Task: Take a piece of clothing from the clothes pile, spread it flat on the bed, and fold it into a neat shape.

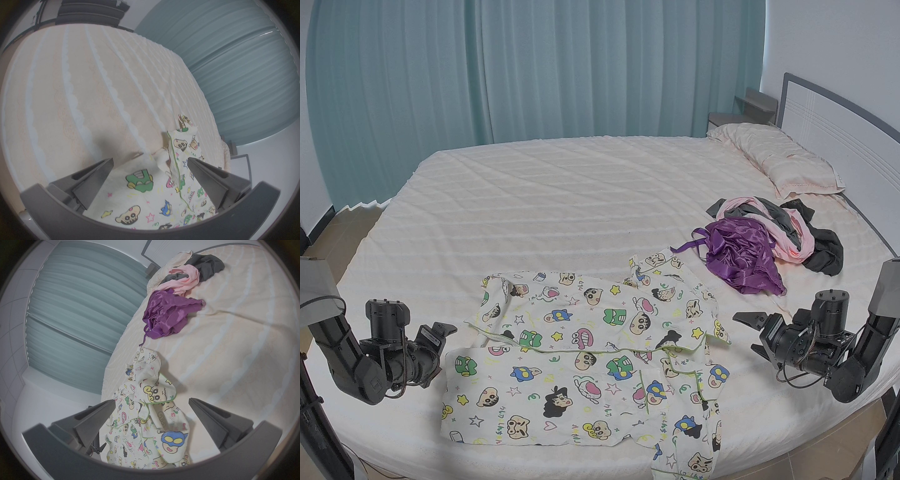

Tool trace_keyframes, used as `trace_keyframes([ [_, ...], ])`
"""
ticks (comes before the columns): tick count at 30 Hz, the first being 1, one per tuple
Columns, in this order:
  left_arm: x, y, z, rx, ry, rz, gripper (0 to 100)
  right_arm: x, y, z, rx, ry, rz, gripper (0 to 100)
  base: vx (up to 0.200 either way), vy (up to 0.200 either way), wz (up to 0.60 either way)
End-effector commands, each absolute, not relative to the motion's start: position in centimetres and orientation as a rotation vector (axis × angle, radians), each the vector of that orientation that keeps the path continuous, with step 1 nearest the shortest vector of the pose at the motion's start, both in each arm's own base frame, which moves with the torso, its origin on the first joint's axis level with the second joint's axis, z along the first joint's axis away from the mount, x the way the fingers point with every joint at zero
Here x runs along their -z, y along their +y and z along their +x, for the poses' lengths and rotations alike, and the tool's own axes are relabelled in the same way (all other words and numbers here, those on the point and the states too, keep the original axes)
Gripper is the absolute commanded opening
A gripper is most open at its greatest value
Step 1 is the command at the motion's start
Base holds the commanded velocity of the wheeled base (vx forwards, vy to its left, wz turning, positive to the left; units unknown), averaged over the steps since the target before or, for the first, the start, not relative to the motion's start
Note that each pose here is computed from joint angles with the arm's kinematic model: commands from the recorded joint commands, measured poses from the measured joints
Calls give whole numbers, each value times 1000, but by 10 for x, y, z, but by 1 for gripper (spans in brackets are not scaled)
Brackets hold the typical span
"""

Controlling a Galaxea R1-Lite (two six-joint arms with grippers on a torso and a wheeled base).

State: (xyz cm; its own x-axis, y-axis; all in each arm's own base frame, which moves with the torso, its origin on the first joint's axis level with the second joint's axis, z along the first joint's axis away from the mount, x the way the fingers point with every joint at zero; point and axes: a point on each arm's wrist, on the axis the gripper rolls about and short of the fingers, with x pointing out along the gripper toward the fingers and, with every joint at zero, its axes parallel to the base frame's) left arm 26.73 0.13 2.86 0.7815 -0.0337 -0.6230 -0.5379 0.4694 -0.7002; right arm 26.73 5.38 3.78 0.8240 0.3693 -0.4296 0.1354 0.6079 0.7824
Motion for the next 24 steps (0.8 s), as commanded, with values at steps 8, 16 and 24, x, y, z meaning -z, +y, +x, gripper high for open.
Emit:
trace_keyframes([
  [8, -43, 2, 255, -275, 621, -1126, 100, -16, 91, 297, -121, 697, 1041, 100, 0, 0, 0],
  [16, -41, 1, 256, -275, 629, -1127, 100, -8, 86, 302, -29, 688, 1126, 100, 0, 0, 0],
  [24, -41, -1, 256, -272, 633, -1128, 100, -6, 85, 316, 35, 627, 1208, 0, 0, 0, 0],
])
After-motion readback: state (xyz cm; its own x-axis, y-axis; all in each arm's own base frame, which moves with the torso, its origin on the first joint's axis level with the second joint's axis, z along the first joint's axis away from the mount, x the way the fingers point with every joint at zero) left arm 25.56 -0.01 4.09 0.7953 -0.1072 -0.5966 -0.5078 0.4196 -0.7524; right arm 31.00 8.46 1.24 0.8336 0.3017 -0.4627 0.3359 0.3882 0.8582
